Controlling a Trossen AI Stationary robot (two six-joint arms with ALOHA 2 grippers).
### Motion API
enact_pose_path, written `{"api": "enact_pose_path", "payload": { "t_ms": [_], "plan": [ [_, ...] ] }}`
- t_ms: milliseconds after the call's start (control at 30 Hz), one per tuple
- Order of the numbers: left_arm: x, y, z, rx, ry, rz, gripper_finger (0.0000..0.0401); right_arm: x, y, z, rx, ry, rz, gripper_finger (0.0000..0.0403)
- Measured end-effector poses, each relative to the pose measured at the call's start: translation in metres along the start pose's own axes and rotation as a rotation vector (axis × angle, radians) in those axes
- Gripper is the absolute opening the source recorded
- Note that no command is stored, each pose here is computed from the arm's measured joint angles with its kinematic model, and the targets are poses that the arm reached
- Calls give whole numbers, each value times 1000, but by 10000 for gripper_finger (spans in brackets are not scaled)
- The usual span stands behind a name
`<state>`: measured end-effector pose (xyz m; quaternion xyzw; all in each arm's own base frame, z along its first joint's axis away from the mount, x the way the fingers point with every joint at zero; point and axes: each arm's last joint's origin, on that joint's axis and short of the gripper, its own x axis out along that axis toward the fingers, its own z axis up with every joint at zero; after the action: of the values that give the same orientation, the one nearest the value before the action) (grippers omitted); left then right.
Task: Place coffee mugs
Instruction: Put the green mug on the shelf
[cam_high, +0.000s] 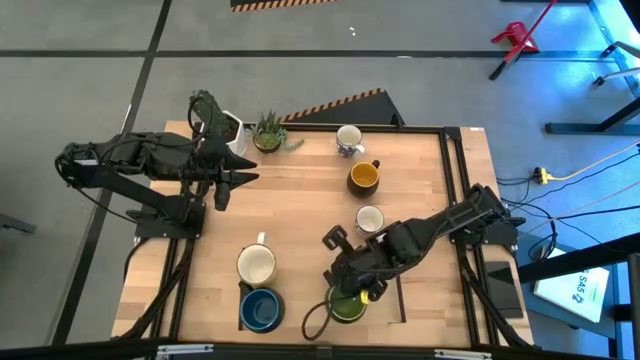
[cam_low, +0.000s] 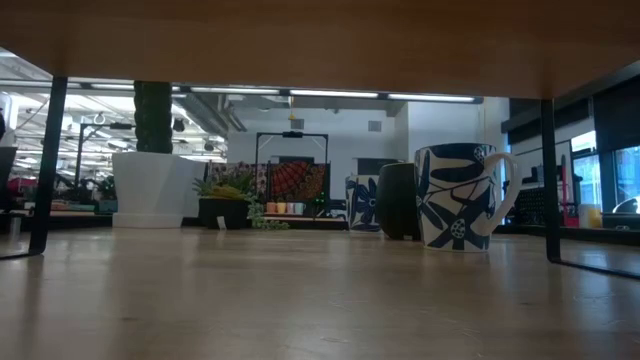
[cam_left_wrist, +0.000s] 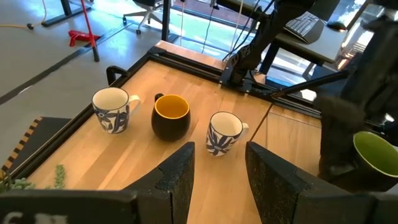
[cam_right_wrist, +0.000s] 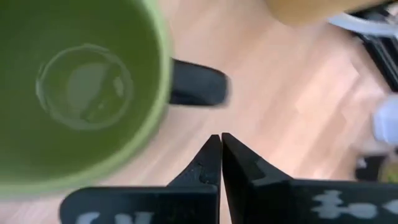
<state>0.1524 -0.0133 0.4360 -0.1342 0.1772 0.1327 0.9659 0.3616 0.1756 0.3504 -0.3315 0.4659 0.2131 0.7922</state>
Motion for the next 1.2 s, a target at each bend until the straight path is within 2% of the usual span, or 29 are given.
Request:
{"api": "enact_pose_path", "payload": {
  "t_ms": [167,367,467,667,1200],
  "plan": [
    [0,0,0,0,0,0,137,-28,7,-4,200,71,11,0],
    [0,0,0,0,0,1,137,-42,59,-2,310,190,40,0],
    [0,0,0,0,0,0,137,-38,73,-2,369,215,40,0],
    [0,0,0,0,0,1,137,-19,79,1,375,203,45,0],
    [0,0,0,-1,1,-1,137,-8,60,15,325,29,24,0]
  ]
}}
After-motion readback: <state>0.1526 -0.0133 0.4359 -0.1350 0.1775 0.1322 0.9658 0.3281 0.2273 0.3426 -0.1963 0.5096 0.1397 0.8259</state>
